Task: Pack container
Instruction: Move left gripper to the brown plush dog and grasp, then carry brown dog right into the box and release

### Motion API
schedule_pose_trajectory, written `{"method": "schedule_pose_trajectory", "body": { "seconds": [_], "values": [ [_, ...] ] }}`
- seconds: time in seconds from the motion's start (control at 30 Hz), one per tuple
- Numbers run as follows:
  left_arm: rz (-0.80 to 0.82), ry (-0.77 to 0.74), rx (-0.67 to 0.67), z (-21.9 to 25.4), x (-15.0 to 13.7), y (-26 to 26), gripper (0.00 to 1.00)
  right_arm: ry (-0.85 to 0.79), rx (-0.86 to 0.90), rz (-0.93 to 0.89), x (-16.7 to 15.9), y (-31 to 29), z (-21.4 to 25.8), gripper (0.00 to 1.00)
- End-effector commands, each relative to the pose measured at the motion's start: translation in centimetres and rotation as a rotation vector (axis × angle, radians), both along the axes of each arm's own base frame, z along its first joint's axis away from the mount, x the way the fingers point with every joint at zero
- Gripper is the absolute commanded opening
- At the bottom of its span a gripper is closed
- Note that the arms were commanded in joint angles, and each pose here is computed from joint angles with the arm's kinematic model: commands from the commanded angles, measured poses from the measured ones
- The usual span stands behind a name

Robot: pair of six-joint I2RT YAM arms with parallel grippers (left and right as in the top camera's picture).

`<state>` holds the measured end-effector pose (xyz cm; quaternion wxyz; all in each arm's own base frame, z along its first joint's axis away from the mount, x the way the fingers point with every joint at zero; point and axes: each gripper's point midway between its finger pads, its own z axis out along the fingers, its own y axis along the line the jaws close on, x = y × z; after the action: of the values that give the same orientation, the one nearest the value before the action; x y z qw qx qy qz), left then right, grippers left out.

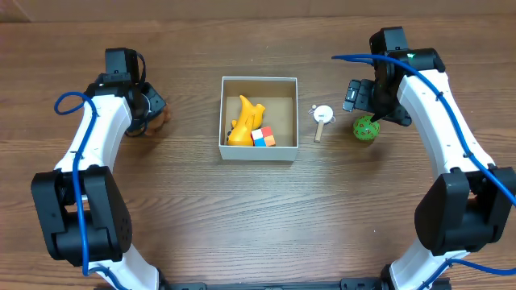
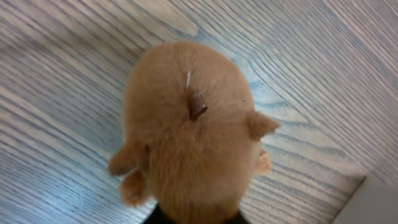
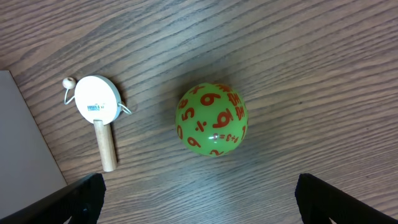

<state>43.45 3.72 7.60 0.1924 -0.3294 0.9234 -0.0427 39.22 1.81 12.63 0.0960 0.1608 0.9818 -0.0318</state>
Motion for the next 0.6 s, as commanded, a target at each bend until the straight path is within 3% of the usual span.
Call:
{"method": "schedule_pose_trajectory", "body": {
  "seconds": [0.0, 0.1, 0.27, 0.43, 0.57],
  "values": [
    [-0.079, -0.017, -0.086, 0.9, 0.6, -2.1, 0.04, -0.014, 0.002, -0.001, 0.1, 0.0, 0.4, 1.0],
    [-0.133, -0.039, -0.133, 3.6, 1.1, -3.5, 0.04, -0.014, 0.002, -0.001, 0.1, 0.0, 0.4, 1.0],
    [-0.274, -0.12, -0.082, 10.7, 1.7, -6.4, 0.04, -0.014, 0.002, -0.001, 0.1, 0.0, 0.4, 1.0],
    [-0.455, -0.227, -0.058, 17.2, 1.1, -12.5, 0.06, -0.014, 0.002, -0.001, 0.1, 0.0, 0.4, 1.0],
    [-0.589, -0.284, -0.06, 19.3, 0.1, -18.3, 0.06, -0.014, 0.002, -0.001, 0.1, 0.0, 0.4, 1.0]
  ]
}}
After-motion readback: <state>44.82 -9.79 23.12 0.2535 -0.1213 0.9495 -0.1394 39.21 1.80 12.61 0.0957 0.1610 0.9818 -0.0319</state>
